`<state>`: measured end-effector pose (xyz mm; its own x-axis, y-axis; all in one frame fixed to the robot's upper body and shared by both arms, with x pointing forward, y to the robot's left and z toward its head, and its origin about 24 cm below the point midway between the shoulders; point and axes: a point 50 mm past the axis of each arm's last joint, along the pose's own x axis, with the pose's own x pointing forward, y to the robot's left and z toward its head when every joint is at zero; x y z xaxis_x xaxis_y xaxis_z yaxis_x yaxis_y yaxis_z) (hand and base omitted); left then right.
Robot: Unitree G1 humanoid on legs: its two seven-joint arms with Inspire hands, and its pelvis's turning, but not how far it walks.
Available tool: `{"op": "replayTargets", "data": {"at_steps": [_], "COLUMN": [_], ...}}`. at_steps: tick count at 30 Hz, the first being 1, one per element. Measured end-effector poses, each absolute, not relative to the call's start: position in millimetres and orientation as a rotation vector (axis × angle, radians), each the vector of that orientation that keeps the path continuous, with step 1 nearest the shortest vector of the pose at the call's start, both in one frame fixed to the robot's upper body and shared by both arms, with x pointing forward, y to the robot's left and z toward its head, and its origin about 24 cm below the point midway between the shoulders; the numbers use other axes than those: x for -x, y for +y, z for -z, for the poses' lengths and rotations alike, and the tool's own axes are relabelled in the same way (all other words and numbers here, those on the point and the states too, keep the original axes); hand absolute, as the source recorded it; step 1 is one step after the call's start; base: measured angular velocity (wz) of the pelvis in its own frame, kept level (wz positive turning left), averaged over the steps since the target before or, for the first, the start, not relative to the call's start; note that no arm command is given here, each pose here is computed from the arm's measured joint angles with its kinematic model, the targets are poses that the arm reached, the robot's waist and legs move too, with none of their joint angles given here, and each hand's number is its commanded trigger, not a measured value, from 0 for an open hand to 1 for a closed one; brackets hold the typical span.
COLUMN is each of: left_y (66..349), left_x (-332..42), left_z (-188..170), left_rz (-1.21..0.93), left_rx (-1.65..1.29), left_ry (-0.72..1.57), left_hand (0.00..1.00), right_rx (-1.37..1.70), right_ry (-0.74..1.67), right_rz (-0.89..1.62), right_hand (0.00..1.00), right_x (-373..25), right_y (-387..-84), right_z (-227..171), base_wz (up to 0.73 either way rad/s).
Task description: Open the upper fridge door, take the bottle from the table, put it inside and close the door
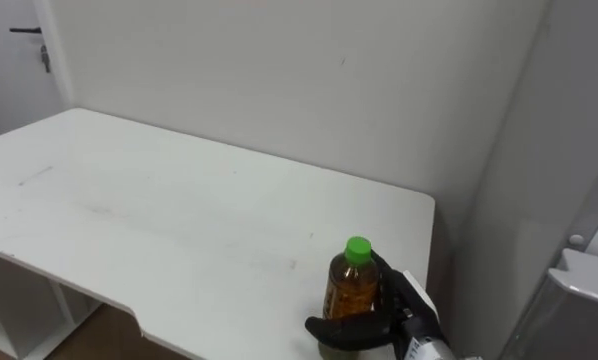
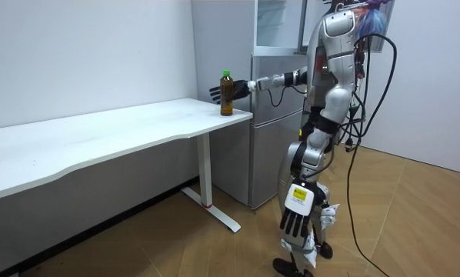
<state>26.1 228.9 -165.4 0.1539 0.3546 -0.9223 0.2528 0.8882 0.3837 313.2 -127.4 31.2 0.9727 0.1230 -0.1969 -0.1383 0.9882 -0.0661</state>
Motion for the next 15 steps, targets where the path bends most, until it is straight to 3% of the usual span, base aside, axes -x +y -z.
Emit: {"op": "replayTargets", "data": {"at_steps": [8,9,12,15], "left_y": [229.0,229.0,228.5,228.3], "left_x": [-23.3,-22.7,-21.9,-19.1], "left_z": [165.7,165.8,166.0,166.2], "left_rz": [-0.075,-0.070,-0.061,-0.059], "left_rx": [-0.510,-0.504,-0.496,-0.492], "left_ry": [1.447,1.450,1.454,1.462], "left_hand": [0.00,0.00,0.00,0.00], "right_rx": [-0.017,-0.038,-0.067,-0.087], "right_ry": [0.237,0.241,0.245,0.249], "right_rz": [-0.117,-0.118,-0.121,-0.121], "right_hand": [0.02,0.52,1.00,1.00], "right_x": [-313.4,-313.3,-313.2,-313.1], "right_y": [-129.8,-129.2,-128.6,-128.4], "right_z": [-25.3,-25.3,-25.2,-25.0], "base_wz": [0.01,0.00,0.00,0.00]}}
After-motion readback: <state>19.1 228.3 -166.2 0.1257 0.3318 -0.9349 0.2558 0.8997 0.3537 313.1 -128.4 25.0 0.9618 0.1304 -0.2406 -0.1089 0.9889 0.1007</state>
